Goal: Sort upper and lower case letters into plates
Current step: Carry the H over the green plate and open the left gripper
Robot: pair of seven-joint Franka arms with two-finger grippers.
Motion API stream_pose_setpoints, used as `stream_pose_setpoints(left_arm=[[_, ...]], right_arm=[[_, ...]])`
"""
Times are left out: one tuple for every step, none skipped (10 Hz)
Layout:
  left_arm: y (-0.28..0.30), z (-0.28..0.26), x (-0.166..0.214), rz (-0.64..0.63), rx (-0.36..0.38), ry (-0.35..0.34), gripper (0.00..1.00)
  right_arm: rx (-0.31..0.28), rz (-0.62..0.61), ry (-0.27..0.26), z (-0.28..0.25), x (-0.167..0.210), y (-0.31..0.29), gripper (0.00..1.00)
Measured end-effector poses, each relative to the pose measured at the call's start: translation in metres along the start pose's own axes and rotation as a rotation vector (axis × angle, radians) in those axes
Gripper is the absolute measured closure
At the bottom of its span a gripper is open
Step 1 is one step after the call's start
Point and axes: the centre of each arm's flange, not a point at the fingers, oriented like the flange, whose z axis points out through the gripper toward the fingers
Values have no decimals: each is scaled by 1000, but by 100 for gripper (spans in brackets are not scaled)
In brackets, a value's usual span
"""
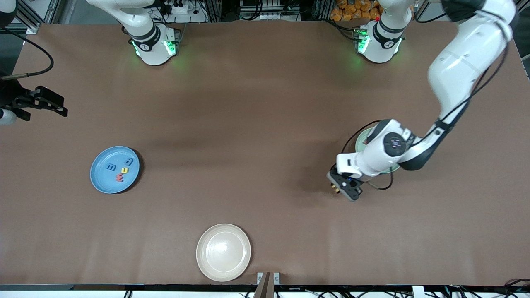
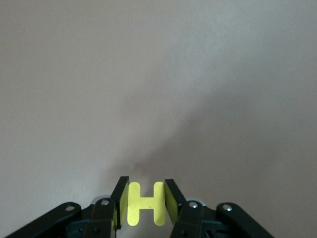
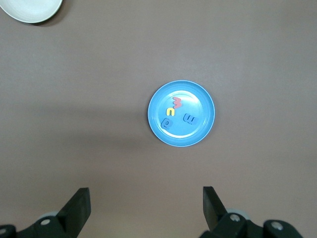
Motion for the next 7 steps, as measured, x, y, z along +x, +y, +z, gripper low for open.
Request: stream_pose_setpoints(left_arm=[[-6, -16, -8, -14, -14, -38, 65], [-13, -27, -27, -37, -34, -68, 65], [-26, -35, -59, -58, -59, -81, 65], [-42, -41, -99, -66, -74, -94, 65], [-56, -43, -140, -88, -83, -112, 65], [-63, -42, -169, -110, -93, -127, 65], [-65, -41, -185, -126, -99, -141, 65]], right_arm=[[0, 0, -1, 0, 0, 0, 0], [0, 0, -2, 1, 0, 0, 0], [1, 0, -4, 2, 0, 0, 0], [1, 0, -5, 3, 0, 0, 0], [1, 0, -6, 3, 0, 0, 0], [1, 0, -6, 3, 0, 0, 0], [1, 0, -7, 3, 0, 0, 0]])
